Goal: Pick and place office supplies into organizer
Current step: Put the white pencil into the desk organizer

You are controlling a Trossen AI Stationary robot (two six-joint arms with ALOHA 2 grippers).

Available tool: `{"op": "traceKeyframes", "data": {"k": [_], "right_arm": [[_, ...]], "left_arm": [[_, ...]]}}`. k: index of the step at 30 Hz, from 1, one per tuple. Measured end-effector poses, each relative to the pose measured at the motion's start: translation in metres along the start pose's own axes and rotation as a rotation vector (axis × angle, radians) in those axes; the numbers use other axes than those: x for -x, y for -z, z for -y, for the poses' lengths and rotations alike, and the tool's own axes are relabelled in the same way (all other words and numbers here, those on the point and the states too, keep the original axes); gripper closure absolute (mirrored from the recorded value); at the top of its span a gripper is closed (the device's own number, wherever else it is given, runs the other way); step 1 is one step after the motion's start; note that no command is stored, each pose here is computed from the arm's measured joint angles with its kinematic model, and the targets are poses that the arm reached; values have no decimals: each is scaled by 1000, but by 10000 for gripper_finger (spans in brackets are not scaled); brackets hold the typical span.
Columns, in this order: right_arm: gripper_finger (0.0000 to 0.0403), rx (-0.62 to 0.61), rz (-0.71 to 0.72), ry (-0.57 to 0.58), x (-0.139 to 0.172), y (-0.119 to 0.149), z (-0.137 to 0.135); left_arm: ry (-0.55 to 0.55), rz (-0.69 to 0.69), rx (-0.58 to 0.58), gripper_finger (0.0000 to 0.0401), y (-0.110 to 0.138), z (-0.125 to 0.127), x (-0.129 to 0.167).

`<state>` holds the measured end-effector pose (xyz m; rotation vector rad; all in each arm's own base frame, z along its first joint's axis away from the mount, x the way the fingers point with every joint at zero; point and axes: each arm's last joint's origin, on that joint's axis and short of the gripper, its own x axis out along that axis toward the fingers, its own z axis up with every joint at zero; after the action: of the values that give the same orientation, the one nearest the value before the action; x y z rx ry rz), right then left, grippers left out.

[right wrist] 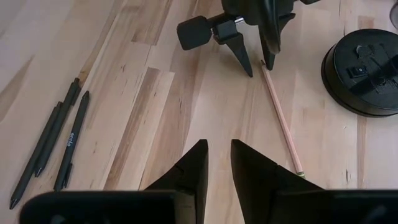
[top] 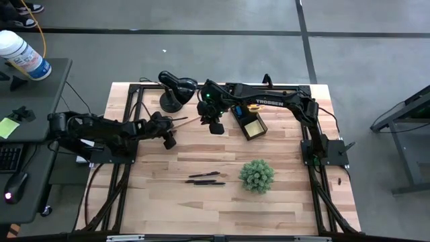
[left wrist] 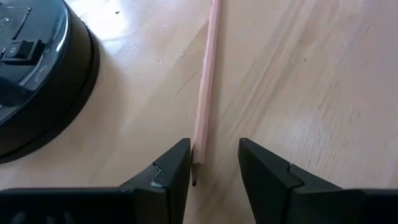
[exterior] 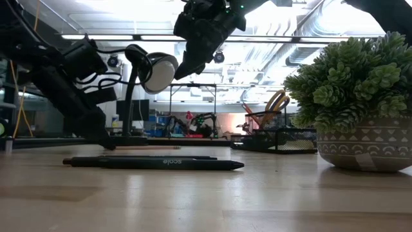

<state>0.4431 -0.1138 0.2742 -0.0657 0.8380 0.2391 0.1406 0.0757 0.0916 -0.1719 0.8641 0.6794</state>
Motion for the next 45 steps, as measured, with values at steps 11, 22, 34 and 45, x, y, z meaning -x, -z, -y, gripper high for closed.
{"op": "traceKeyframes", "data": {"k": [11,22,34,45], "right_arm": [[336,1,0,0,0,0,0],[336,1,1,1,0,0,0],[336,1,2,1,0,0,0],[336,1,2,1,0,0,0]], "left_arm": [[29,-36,52,275,2,1,0],[41,-60,48,275,4,1,0],[35,-58,71,281,4,1,0],[48,-53,54,388,1,2,0]]}}
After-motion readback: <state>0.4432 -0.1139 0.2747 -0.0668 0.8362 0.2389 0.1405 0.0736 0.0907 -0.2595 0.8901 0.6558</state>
